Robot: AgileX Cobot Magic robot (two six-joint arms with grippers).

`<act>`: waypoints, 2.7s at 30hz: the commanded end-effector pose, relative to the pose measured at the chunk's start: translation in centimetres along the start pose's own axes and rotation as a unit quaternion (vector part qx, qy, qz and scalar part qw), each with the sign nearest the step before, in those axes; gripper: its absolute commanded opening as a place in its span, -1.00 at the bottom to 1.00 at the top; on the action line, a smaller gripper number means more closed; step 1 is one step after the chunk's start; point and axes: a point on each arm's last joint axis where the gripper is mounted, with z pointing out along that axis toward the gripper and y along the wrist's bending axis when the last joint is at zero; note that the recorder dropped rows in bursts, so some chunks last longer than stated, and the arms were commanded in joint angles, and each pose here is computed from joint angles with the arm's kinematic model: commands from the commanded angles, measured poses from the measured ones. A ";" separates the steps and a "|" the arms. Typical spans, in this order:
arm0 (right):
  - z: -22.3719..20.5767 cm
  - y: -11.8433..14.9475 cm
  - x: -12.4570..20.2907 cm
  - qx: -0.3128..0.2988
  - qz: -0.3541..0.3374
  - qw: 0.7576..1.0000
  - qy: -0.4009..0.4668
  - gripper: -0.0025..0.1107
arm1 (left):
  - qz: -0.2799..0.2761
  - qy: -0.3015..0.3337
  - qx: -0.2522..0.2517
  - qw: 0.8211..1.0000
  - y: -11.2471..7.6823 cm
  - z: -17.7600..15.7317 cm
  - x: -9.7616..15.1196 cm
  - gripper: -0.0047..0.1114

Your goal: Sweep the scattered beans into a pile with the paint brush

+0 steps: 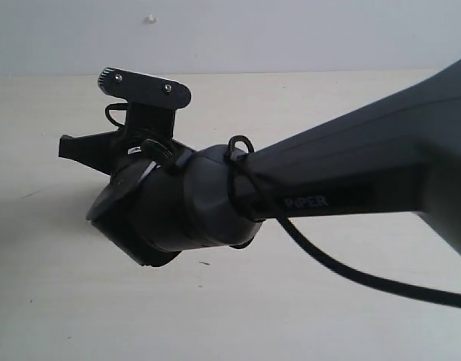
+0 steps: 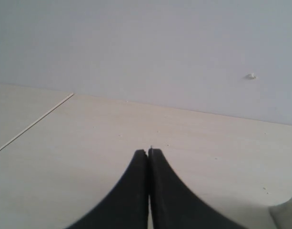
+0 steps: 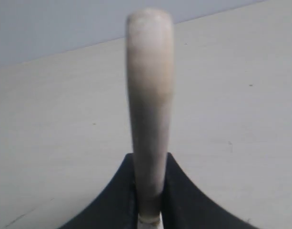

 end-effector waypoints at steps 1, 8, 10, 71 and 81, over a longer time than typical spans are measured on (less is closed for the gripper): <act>-0.2 -0.7 -0.4 0.049 -0.014 0.999 -0.002 -0.96 | 0.002 -0.005 0.000 1.000 0.0 -0.1 -0.1 -0.92; -0.9 -0.4 -1.4 0.040 -0.007 0.999 0.000 -0.96 | 0.002 -0.005 0.000 1.000 0.0 -0.1 -0.1 -0.92; -1.6 0.0 -2.4 0.020 0.003 1.000 0.000 -0.96 | 0.002 -0.005 0.000 1.000 0.0 -0.1 -0.1 -0.92; 0.6 -25.4 -12.4 -0.346 0.053 0.826 0.442 -0.96 | 0.002 -0.005 0.000 1.000 0.0 -0.1 -0.1 -0.92; 3.1 -26.6 -7.7 -0.333 0.099 0.814 0.465 -0.96 | 0.002 -0.005 0.000 1.000 0.0 -0.1 -0.1 -0.92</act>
